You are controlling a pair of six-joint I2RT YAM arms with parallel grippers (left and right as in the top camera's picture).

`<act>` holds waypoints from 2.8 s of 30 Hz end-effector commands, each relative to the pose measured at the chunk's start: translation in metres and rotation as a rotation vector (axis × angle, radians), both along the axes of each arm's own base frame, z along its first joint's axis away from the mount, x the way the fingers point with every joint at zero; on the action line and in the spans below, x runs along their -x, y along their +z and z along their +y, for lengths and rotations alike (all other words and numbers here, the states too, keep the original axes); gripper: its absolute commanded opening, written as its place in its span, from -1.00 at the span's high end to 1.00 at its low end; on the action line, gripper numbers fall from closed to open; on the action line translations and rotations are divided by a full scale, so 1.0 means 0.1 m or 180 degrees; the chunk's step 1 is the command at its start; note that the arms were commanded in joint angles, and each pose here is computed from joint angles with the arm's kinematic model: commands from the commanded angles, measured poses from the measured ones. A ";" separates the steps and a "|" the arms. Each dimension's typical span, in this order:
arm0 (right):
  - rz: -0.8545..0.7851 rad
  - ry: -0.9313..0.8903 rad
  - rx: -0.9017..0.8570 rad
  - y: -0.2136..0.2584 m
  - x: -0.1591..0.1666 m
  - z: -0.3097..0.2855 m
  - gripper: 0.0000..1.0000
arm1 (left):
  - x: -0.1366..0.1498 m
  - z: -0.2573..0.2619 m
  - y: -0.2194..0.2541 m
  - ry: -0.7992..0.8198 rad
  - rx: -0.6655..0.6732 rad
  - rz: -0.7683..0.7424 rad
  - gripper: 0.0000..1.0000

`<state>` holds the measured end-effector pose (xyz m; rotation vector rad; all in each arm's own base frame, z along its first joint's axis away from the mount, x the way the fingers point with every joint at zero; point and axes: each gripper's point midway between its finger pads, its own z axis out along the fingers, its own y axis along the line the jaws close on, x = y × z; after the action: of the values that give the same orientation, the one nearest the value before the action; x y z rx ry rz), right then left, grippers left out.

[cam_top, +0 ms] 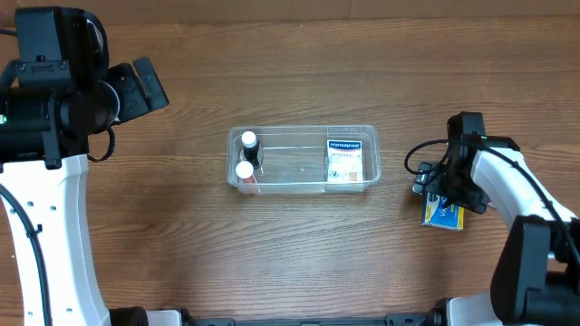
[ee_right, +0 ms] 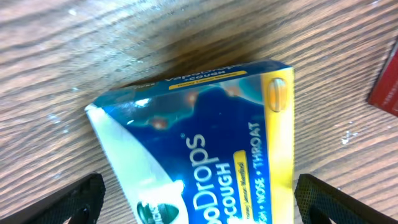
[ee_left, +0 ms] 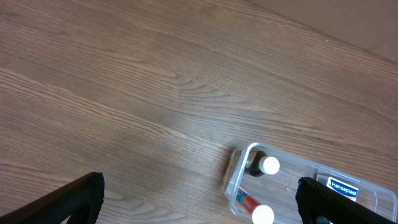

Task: Pack container
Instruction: 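Move the right gripper to the blue VapoDrops box and grasp it, then place the VapoDrops box into the container's middle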

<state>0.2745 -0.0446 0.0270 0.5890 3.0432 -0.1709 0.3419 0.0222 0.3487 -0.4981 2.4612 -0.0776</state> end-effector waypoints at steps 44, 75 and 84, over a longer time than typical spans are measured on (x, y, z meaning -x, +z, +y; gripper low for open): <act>-0.0178 0.0505 0.0069 0.07 -0.10 -0.11 -1.00 | 0.01 0.01 0.01 -0.0065 -0.0039 -0.0003 -1.00; -0.0041 0.0416 -0.0251 -0.02 -0.23 0.01 -0.60 | 0.01 0.02 0.02 -0.0055 -0.0054 -0.0016 -1.00; -0.1283 0.1204 -0.0237 1.74 -0.93 0.82 -0.49 | 0.12 0.11 -0.11 -0.0222 -0.0362 0.0279 -1.00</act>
<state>0.3475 -0.0041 0.1289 0.1756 2.8956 -0.0201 0.3345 0.0269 0.3439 -0.4495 2.5024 -0.0140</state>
